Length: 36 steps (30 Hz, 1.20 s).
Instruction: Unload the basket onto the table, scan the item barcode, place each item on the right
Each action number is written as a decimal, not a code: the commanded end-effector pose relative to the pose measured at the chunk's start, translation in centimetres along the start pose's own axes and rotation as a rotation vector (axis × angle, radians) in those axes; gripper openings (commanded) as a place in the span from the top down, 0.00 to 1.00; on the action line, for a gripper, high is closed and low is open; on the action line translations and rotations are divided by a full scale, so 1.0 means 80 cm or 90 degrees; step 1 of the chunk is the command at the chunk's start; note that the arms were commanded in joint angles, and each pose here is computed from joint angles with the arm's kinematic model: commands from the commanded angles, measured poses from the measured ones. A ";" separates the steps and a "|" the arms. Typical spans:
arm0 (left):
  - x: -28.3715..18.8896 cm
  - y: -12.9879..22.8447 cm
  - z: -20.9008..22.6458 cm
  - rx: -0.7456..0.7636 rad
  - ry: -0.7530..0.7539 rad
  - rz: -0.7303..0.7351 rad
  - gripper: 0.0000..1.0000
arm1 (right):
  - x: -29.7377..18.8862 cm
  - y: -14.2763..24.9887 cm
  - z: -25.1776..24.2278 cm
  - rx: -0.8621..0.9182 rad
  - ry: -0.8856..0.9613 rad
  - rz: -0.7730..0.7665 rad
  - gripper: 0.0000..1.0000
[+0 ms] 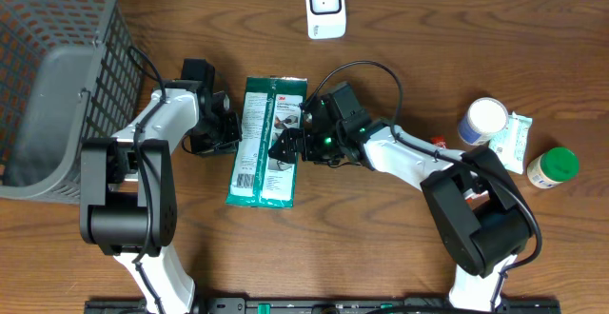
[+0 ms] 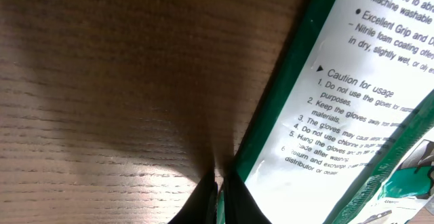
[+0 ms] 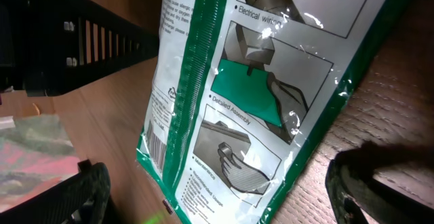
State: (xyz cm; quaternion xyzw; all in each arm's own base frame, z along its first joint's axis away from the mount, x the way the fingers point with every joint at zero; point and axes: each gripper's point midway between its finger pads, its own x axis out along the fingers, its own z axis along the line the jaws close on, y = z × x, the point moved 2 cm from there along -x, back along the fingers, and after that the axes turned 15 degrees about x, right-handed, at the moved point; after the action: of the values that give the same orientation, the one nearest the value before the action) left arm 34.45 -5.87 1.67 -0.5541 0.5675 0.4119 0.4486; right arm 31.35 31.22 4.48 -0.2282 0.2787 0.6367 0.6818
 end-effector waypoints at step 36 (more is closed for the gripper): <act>0.044 0.049 -0.019 0.015 0.048 0.063 0.93 | 0.018 0.000 0.025 -0.077 -0.079 0.009 0.09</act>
State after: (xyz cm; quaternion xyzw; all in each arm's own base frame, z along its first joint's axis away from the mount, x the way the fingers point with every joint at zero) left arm 32.93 -7.79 1.48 -0.5715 0.5917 0.3765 0.4261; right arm 32.75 32.67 5.27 -0.2305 0.2136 0.6454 0.6962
